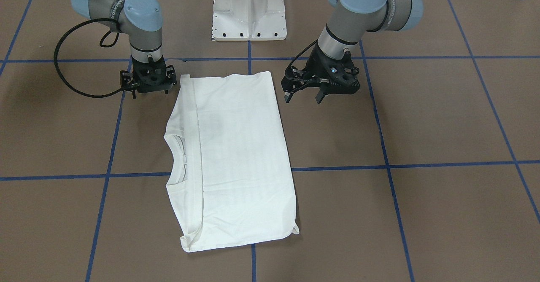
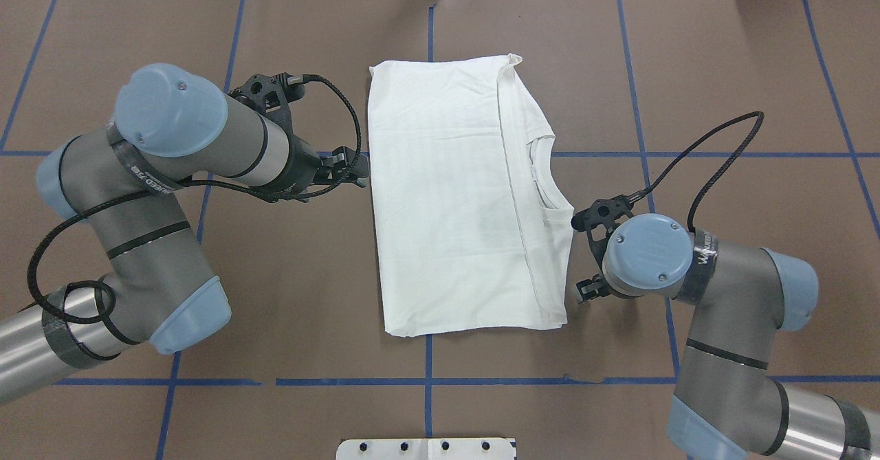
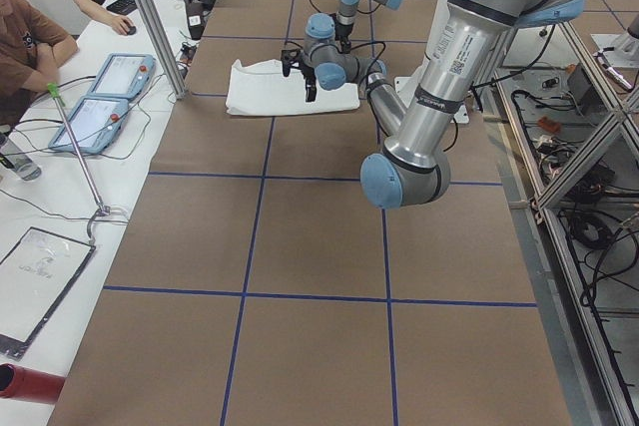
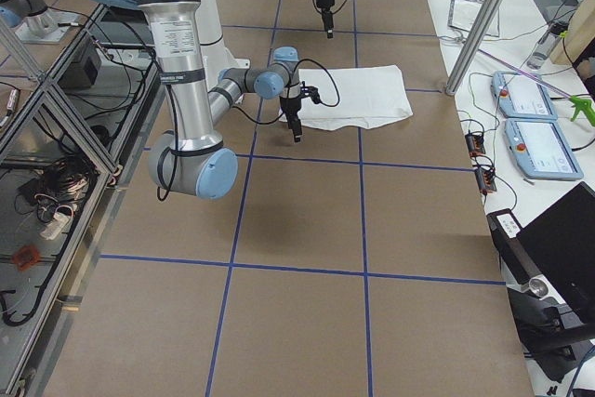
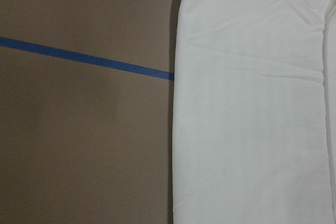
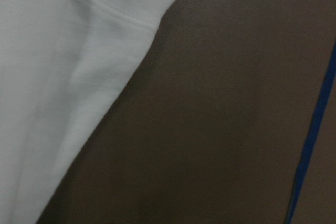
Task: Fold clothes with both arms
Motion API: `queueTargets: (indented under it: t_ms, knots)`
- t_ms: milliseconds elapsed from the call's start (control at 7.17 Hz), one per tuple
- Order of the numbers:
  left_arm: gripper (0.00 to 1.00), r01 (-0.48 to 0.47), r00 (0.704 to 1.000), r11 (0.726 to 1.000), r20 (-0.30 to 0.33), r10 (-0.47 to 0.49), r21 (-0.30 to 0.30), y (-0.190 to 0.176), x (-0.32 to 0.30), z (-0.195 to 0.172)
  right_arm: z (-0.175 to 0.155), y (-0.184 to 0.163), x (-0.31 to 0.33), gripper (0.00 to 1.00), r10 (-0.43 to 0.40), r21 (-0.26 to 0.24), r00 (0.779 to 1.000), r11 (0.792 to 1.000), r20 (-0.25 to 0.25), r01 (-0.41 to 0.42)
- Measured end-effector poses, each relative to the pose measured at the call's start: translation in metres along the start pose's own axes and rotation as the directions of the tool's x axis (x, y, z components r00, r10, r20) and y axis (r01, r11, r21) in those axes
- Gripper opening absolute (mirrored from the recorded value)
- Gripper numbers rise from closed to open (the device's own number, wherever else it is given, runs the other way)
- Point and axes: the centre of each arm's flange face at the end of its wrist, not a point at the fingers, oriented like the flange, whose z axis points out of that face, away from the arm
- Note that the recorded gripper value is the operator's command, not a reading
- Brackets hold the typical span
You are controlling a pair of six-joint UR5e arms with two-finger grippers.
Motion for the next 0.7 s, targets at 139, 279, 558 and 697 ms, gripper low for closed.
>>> queueTargets:
  t_ms: [139, 279, 558, 697]
  knots:
    - [1.00, 0.001, 1.000, 1.000, -0.001, -0.001, -0.001, 0.000, 0.001, 0.000, -0.010, -0.002, 0.009, 1.00, -0.006, 0.013, 1.000, 1.000, 0.009, 0.006]
    - [1.00, 0.003, 1.000, 1.000, -0.002, -0.003, -0.001, 0.001, 0.001, 0.000, -0.019, -0.004, 0.010, 1.00, -0.009, 0.026, 1.000, 1.000, 0.021, 0.009]
    - [1.00, 0.004, 1.000, 1.000, -0.005, -0.004, 0.000, 0.001, 0.002, -0.001, -0.037, -0.020, -0.008, 1.00, -0.019, 0.065, 0.998, 0.998, 0.053, 0.015]
    - [1.00, 0.004, 1.000, 1.000, -0.005, -0.004, 0.000, 0.001, 0.002, -0.001, -0.045, -0.037, -0.026, 1.00, -0.020, 0.085, 0.998, 0.996, 0.068, 0.014]
